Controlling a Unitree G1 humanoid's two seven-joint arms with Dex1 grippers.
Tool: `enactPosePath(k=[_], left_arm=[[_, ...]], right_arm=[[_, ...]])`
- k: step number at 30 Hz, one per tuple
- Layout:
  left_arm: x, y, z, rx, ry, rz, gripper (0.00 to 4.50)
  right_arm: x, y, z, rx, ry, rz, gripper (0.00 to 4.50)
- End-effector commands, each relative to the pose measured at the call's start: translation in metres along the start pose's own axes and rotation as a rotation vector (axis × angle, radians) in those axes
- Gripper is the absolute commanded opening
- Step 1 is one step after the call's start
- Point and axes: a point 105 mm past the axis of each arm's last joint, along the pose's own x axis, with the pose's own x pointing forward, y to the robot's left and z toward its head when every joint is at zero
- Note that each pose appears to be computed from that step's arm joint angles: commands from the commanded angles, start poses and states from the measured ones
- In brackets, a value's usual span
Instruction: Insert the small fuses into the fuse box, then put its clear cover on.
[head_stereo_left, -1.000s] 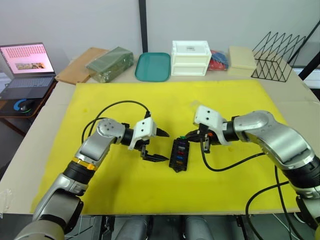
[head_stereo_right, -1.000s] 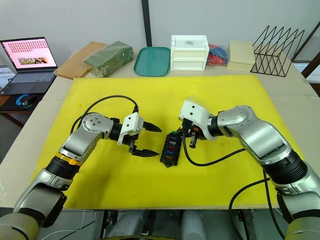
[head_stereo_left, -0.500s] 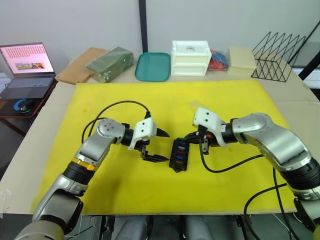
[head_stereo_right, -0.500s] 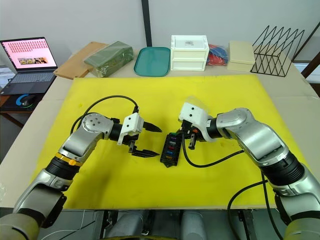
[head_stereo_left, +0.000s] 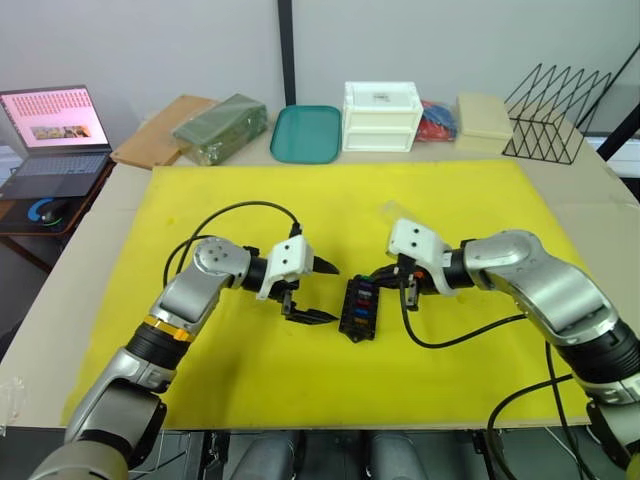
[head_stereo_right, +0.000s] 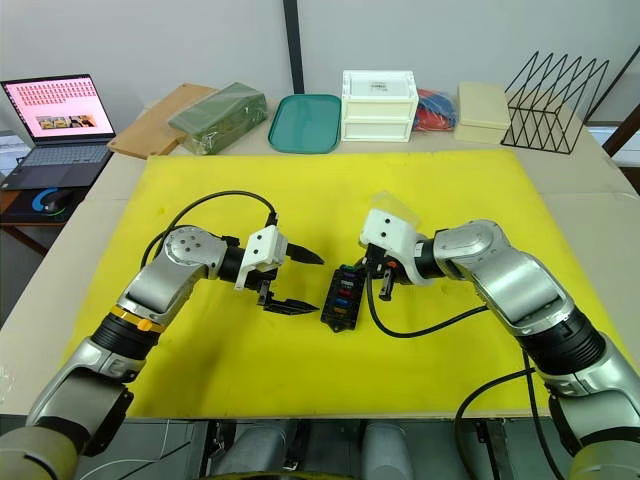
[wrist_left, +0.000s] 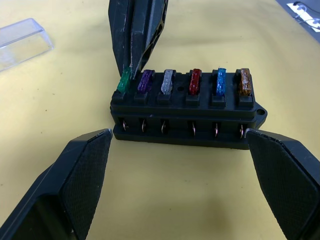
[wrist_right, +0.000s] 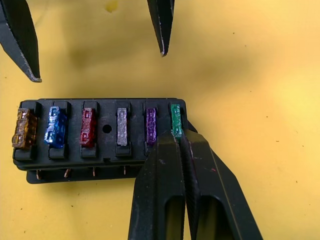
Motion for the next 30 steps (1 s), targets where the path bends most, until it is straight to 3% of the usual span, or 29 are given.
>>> enactPosePath(k=[1,3,8,23,27,30], left_arm=[[-0.001,-0.001,0.008,0.039,-0.015,0.004,4.46],[-0.001,-0.001,0.008,0.04,-0.015,0.005,4.46],[-0.001,-0.002,0.008,0.039,-0.017,0.007,4.5],[-0.001,0.0,0.007,0.037,-0.016,0.018,4.5],[-0.001,0.0,0.007,0.037,-0.017,0.02,4.5],[-0.001,0.0,0.006,0.037,-0.016,0.021,4.5]], right_arm=[[-0.002,-0.002,0.003,0.003,-0.008,-0.001,0.0],[-0.003,-0.002,0.005,0.001,-0.011,0.001,0.0],[-0.006,-0.002,0.01,-0.012,-0.02,-0.008,1.35],[-0.022,-0.001,0.035,-0.032,-0.098,0.004,1.35],[-0.018,0.0,0.035,-0.012,-0.118,0.015,0.02],[-0.015,0.0,0.033,0.0,-0.122,0.019,0.02]])
